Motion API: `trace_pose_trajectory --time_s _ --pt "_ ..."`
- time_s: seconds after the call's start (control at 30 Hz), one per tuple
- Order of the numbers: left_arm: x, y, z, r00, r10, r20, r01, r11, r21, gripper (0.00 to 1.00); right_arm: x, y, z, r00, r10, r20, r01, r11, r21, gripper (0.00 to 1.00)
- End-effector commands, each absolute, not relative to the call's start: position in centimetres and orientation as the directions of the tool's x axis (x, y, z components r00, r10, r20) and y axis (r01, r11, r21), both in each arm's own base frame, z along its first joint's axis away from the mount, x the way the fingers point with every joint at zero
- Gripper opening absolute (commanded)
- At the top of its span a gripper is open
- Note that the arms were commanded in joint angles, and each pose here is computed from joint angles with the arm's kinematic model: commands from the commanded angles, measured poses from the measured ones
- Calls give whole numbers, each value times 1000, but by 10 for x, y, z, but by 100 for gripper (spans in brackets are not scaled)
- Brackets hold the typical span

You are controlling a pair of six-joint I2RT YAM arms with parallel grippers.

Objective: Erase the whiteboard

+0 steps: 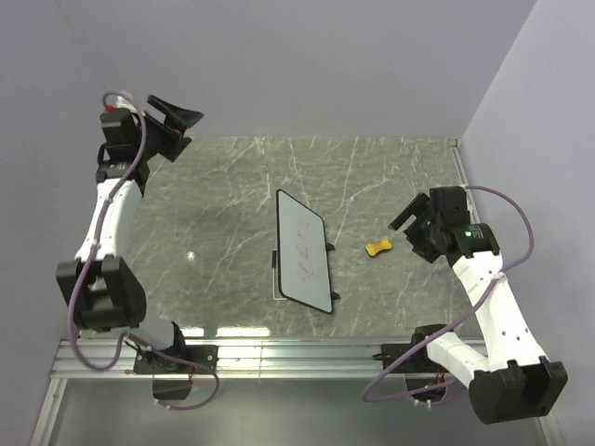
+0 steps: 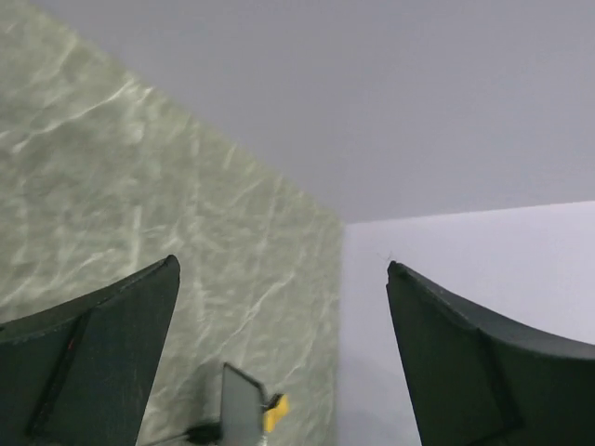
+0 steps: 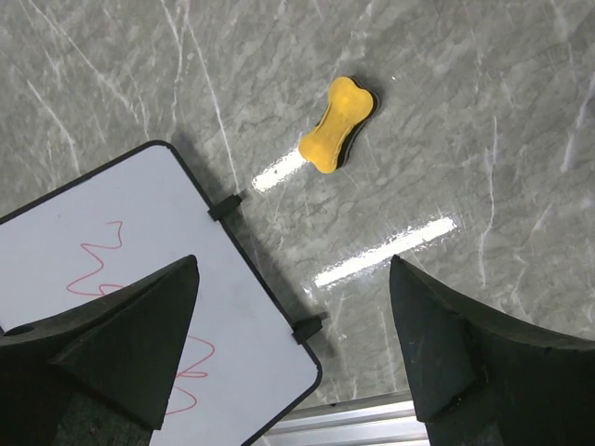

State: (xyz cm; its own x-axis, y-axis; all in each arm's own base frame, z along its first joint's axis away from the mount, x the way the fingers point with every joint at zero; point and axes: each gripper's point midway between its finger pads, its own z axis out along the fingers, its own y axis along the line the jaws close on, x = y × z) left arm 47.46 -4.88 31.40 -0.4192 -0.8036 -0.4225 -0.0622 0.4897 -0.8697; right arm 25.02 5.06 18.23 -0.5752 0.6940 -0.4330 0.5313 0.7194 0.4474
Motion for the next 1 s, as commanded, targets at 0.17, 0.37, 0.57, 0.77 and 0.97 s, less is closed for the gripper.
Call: trace_pose_trajectory --time_s 0.17,0.37,0.57,0.77,0.97 --pt "449 -74 243 -517 -787 -336 -273 523 -807 88 253 47 175 -643 652 -403 554 758 344 87" --pt "433 -76 219 -583 -632 -511 -450 775 -445 90 264 80 157 -729 621 -288 475 761 441 100" --pt "400 -138 207 -721 -498 -481 -241 832 -500 91 275 92 121 -754 632 -179 518 740 428 99" --pt "372 -164 218 -751 -450 -484 -200 852 -483 89 293 81 87 -728 666 -163 593 730 340 95" --pt "347 -176 247 -755 -421 -503 -161 862 -480 81 307 66 58 -691 701 -176 652 709 267 88"
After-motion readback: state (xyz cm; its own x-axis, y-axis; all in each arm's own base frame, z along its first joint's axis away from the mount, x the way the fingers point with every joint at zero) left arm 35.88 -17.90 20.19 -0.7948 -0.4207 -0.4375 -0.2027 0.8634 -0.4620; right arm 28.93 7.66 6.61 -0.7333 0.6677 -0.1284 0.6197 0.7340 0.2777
